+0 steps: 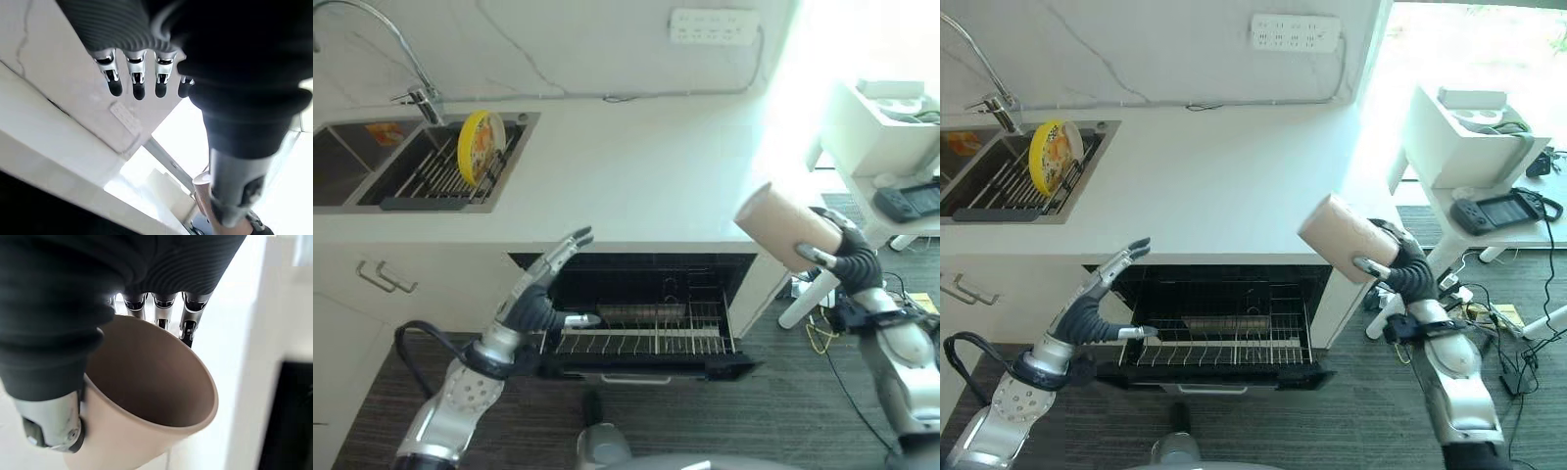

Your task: Place the dishes in the dishwasher.

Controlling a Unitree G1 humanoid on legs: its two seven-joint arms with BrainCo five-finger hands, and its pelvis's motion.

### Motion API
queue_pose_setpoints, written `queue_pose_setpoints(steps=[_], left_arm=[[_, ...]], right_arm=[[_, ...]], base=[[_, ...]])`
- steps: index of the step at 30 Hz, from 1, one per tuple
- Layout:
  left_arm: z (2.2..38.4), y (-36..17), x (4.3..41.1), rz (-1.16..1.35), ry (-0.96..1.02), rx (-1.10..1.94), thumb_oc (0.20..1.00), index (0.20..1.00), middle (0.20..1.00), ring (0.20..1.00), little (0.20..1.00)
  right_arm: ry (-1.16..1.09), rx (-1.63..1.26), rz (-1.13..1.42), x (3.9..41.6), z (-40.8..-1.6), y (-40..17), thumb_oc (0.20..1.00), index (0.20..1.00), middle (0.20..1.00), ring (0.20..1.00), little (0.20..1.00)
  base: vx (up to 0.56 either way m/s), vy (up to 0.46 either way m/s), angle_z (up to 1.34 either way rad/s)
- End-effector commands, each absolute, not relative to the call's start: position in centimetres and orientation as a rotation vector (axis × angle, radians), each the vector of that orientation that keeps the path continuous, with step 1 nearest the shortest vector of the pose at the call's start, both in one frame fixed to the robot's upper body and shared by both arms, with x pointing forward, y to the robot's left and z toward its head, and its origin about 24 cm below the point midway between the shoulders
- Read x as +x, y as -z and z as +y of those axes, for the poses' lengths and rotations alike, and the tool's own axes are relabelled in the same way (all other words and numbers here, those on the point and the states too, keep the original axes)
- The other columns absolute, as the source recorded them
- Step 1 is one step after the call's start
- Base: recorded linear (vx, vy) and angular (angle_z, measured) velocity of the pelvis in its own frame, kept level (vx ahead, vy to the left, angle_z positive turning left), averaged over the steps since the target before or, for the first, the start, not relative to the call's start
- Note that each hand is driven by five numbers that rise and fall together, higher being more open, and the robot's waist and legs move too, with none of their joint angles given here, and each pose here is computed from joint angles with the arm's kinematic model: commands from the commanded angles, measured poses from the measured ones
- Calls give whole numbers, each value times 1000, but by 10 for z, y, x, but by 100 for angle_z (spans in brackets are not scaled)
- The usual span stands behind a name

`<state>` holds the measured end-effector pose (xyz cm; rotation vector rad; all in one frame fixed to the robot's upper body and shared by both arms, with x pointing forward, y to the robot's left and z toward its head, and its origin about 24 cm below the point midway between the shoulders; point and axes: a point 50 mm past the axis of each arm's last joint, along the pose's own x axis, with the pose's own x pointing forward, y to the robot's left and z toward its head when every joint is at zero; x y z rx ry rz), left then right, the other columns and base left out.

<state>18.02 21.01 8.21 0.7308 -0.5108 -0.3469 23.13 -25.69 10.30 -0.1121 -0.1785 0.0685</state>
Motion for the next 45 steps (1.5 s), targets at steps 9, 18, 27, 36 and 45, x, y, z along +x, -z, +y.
queue_pose_setpoints(steps=[9,18,27,36,45], left_arm=[[214,-93,190,-492,544,856,1000,1000,1000,1000,1000],[218,-55,207,-194,683,1015,1000,1000,1000,1000,1000],[237,-34,227,-35,506,1210,1000,1000,1000,1000,1000],[243,-33,242,-28,365,1303,1000,1000,1000,1000,1000],[247,-30,239,-5,339,1409,1000,1000,1000,1000,1000]], right_arm=[[-210,-11,-373,240,-222,-132,200,200,200,200,200],[-262,-58,-350,248,-220,-132,200,200,200,200,200],[-313,-114,-380,259,-213,-144,200,200,200,200,200],[-349,-127,-401,263,-207,-149,200,200,200,200,200],[-412,-203,-297,267,-199,-131,200,200,200,200,200]], base=[[-22,97,-8],[-37,52,8],[7,14,-6],[4,-16,-11],[81,-50,1]])
